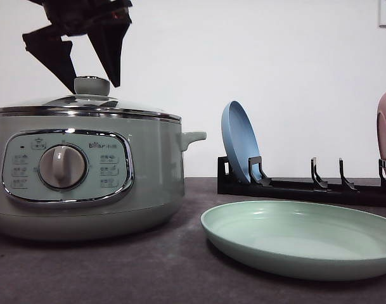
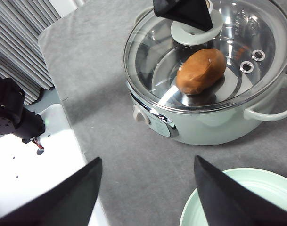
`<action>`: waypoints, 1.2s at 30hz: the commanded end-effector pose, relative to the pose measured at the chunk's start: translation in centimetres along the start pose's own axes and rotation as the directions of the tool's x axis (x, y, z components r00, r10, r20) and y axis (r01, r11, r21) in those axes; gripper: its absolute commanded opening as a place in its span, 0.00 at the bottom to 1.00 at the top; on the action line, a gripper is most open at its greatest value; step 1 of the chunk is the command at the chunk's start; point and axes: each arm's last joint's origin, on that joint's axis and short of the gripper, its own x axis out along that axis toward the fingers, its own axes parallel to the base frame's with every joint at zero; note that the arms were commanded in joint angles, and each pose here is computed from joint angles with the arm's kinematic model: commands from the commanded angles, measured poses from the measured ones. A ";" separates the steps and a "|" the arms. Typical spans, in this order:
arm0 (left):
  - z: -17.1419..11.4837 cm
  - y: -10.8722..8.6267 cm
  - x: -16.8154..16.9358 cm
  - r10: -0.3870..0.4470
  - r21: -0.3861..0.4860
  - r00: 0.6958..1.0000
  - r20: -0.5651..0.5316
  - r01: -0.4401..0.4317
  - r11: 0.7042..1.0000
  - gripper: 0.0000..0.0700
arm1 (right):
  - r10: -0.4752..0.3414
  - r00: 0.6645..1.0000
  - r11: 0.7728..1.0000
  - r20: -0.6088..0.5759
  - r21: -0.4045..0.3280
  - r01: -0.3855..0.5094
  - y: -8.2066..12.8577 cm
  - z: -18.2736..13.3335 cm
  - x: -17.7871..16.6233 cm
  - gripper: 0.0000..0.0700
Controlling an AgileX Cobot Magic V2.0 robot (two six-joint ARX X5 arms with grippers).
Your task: Transfer potato from steamer to green plate
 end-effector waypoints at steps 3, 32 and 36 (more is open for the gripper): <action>0.6 -0.4 0.1 -0.002 0.020 1.000 0.013 0.002 1.000 0.73 | -0.011 1.000 1.000 0.010 -0.012 0.011 0.1 0.5 0.0 0.55; 0.0 -0.6 0.1 -0.006 0.016 0.999 -0.054 0.007 1.000 0.00 | -0.013 1.000 1.000 0.010 -0.016 0.013 0.1 0.5 0.0 0.55; 0.0 -0.6 0.0 -0.006 0.017 0.999 -0.050 0.007 1.000 0.00 | -0.013 1.000 1.000 0.010 -0.015 0.013 0.1 0.5 0.0 0.55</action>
